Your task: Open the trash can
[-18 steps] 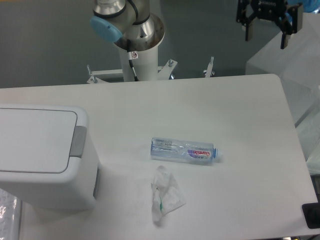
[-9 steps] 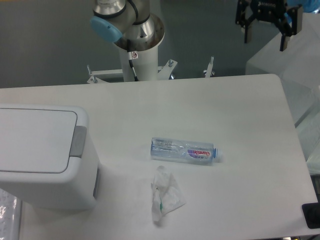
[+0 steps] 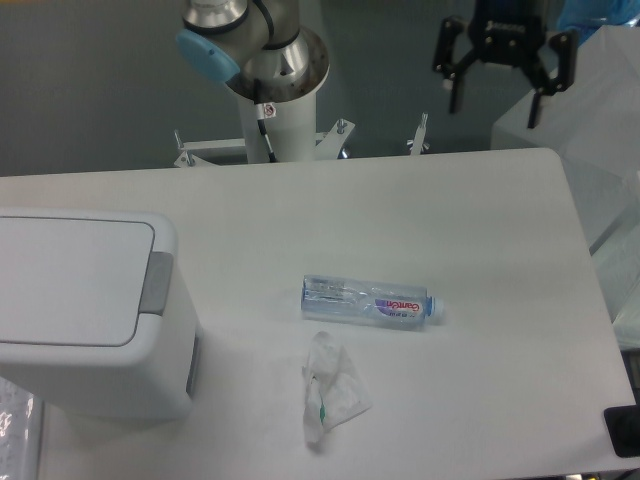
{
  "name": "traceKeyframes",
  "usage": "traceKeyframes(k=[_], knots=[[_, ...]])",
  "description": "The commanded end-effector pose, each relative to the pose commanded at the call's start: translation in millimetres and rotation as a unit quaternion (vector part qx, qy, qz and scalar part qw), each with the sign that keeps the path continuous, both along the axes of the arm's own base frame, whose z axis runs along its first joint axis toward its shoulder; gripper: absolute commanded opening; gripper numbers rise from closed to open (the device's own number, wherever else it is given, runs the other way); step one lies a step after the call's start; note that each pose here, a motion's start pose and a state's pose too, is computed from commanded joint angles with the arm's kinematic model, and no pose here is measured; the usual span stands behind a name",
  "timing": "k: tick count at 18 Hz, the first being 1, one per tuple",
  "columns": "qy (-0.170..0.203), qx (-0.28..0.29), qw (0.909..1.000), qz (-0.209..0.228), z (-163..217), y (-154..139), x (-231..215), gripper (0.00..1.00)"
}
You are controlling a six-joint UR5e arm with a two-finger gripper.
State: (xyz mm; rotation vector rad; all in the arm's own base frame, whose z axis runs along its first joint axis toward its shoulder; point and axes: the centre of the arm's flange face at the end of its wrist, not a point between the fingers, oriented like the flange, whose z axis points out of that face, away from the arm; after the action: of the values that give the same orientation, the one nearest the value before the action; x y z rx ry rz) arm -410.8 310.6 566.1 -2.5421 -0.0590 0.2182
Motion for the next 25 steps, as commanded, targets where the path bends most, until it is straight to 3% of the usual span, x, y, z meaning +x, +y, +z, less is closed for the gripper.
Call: traceKeyframes(k=[3,7,9,12,19,25], knots=[[-0.033,0.028,0.9983,0.039,3,32,19,1.00],[-0.109,0.042,0.9895,0.086,-6,77,53,1.00],[-0.148,0.065,0.9792,0.123,-13,112,70,1.00],[-0.192,0.076,0.9674,0.146,-30,156,92,1.00],[-0.222,0.049,0.9670,0.115,-61,198,130,1.00],[-0.240,0.045,0.9614,0.127,-77,218,137,1.00]])
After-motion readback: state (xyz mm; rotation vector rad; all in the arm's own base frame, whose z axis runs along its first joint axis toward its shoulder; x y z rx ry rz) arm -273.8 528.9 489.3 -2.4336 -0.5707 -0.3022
